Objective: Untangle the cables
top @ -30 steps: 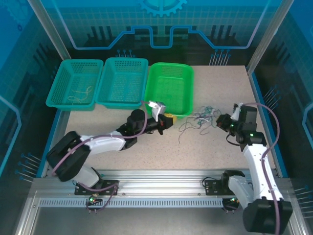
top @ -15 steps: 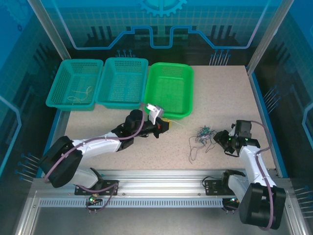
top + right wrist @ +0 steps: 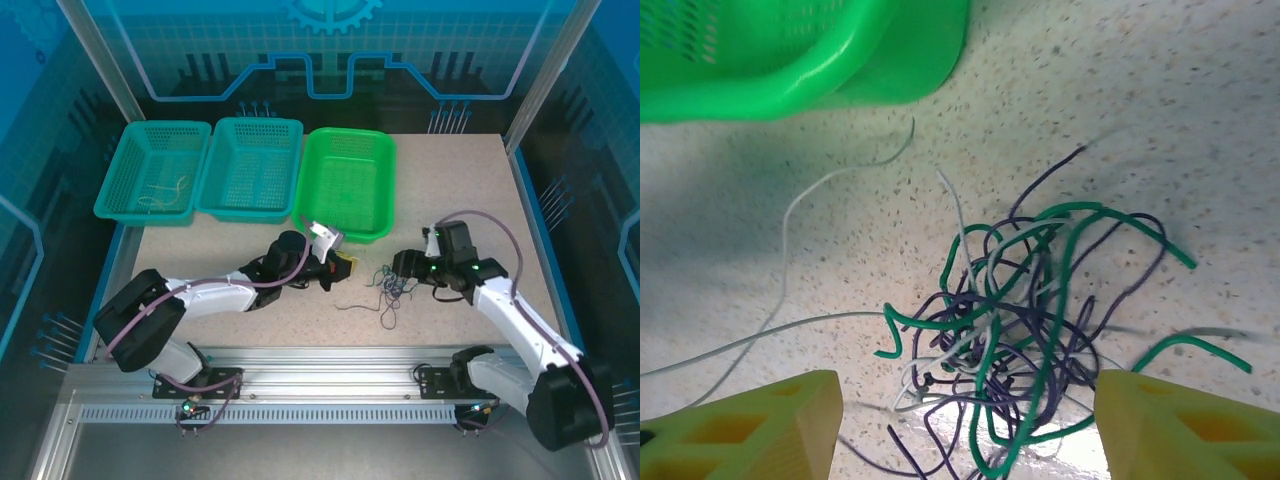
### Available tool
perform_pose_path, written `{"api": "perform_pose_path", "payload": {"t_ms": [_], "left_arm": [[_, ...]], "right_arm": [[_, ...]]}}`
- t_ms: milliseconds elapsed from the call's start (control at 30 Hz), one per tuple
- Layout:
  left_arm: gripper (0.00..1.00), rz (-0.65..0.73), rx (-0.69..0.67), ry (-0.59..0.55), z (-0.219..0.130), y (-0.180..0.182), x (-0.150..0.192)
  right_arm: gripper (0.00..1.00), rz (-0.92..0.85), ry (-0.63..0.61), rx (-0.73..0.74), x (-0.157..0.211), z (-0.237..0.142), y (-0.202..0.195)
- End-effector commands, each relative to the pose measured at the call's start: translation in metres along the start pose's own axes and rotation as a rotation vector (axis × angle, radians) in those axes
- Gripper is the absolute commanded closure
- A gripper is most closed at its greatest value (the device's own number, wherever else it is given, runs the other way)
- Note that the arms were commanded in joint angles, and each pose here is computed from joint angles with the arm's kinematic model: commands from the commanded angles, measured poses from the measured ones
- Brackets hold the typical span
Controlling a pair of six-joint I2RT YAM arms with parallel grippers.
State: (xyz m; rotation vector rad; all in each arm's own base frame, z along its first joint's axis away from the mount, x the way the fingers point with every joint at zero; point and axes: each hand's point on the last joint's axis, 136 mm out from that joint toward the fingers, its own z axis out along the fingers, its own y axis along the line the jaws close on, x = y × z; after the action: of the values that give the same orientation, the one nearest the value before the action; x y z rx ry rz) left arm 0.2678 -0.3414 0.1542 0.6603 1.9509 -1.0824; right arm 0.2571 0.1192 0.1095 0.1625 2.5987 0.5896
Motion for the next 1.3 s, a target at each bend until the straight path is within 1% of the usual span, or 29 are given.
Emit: {"api": "perform_pose_path", "payload": {"t_ms": [0, 133, 233, 333, 367, 433, 467, 500, 533, 633, 733, 800, 867, 933, 967, 1033, 1133, 1167, 1233, 1267], "left_arm": [[1.00, 0.049, -0.013, -0.019, -0.005, -0.003, -0.004], [1.00, 0.054, -0.018, -0.027, -0.008, -0.003, -0.005], [1.00, 0.065, -0.018, -0.037, -0.011, -0.005, -0.009], [1.00, 0.087, -0.050, -0.056, -0.019, -0.004, -0.015], [1.00, 0.096, -0.069, -0.063, -0.024, -0.003, -0.018], [1.00, 0.125, -0.112, -0.059, -0.033, -0.001, -0.023], [1.00, 0.145, -0.142, -0.047, -0.039, 0.000, -0.025], [1.00, 0.158, -0.183, -0.032, -0.046, 0.004, -0.026], [1.00, 0.167, -0.223, -0.024, -0.053, 0.009, -0.027], [1.00, 0.145, -0.364, -0.020, -0.082, 0.029, -0.029], [1.00, 0.062, -0.499, -0.034, -0.115, 0.054, -0.028], [1.00, 0.008, -0.580, -0.045, -0.136, 0.069, -0.024], [1.00, -0.035, -0.644, -0.046, -0.152, 0.082, -0.019], [1.00, -0.075, -0.678, -0.053, -0.161, 0.089, -0.014], [1.00, -0.089, -0.682, -0.057, -0.163, 0.091, -0.011], [1.00, -0.099, -0.641, -0.058, -0.157, 0.087, -0.008], [1.00, -0.080, -0.447, -0.055, -0.130, 0.065, -0.007], [1.00, -0.058, -0.364, -0.061, -0.119, 0.053, -0.010], [1.00, 0.022, -0.227, -0.071, -0.102, 0.026, -0.016], [0.94, 0.075, -0.159, -0.076, -0.094, 0.010, -0.020]], "right_arm": [[0.33, -0.053, -0.016, 0.114, -0.011, 0.005, 0.009], [0.31, -0.125, -0.011, 0.267, -0.008, 0.022, 0.002], [0.32, -0.156, 0.038, 0.359, -0.001, 0.039, -0.012], [0.39, -0.161, 0.105, 0.423, 0.008, 0.053, -0.025], [0.45, -0.159, 0.118, 0.444, 0.009, 0.055, -0.029], [0.61, -0.149, 0.122, 0.482, 0.009, 0.054, -0.039], [0.75, -0.134, 0.116, 0.500, 0.007, 0.052, -0.046], [0.91, -0.107, 0.105, 0.514, 0.005, 0.048, -0.055], [1.00, -0.073, 0.093, 0.522, 0.003, 0.044, -0.065], [1.00, 0.082, 0.040, 0.523, -0.003, 0.028, -0.101], [1.00, 0.288, -0.051, 0.508, -0.010, 0.009, -0.141], [1.00, 0.443, -0.098, 0.488, -0.007, -0.001, -0.167], [1.00, 0.572, -0.129, 0.464, -0.004, -0.007, -0.188], [1.00, 0.672, -0.154, 0.414, -0.001, -0.009, -0.200], [1.00, 0.695, -0.158, 0.392, -0.002, -0.010, -0.203], [1.00, 0.669, -0.149, 0.347, -0.008, -0.007, -0.195], [1.00, 0.539, -0.109, 0.240, -0.020, 0.007, -0.160], [1.00, 0.476, -0.093, 0.206, -0.024, 0.010, -0.146], [1.00, 0.393, -0.078, 0.188, -0.029, 0.010, -0.126], [1.00, 0.345, -0.079, 0.155, -0.034, 0.009, -0.112]]}}
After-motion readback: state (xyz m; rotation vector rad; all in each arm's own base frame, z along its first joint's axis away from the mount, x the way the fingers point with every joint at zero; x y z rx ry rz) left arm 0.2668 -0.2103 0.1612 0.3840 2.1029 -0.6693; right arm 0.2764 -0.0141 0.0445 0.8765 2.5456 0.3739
